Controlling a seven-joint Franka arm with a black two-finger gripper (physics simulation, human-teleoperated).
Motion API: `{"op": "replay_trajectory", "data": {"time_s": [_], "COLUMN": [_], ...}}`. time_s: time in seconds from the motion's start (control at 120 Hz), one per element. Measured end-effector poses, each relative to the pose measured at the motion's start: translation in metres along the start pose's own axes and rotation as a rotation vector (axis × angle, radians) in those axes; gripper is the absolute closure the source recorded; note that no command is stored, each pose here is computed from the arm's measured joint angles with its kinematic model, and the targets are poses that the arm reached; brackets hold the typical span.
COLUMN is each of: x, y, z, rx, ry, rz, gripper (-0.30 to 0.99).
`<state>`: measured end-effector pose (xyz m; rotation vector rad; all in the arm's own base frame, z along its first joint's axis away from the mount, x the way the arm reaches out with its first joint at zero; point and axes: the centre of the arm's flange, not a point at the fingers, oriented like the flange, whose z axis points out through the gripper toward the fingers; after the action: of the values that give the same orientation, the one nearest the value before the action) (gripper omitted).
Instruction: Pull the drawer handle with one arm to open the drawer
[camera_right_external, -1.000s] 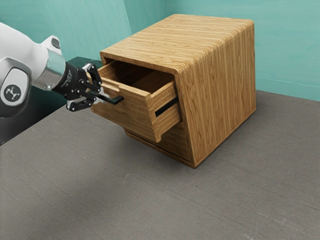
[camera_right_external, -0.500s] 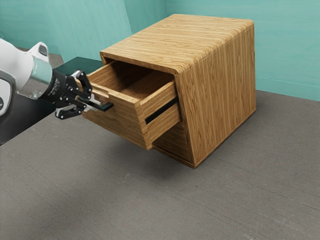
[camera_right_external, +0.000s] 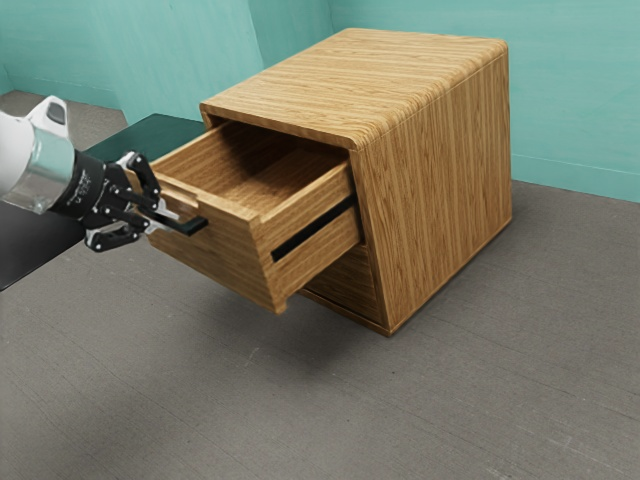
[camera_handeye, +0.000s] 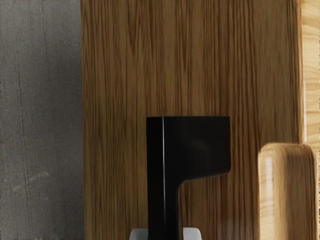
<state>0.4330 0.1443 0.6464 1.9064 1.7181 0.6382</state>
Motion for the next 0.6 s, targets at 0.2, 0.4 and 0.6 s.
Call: {"op": "replay_trajectory", "data": {"time_s": [0.2,0.4,0.6], "x": [0.003,0.031,0.017], "y": [-0.009,-0.029,-0.016], "z": [-0.016,-0.065,-0.246], "rx": [-0.017,-0.053,-0.079], "ry": [-0.004,0.039,0.26], "rz": [0.003,-0.04,-0.062], "gripper": [0.74,0.73,0.33]}}
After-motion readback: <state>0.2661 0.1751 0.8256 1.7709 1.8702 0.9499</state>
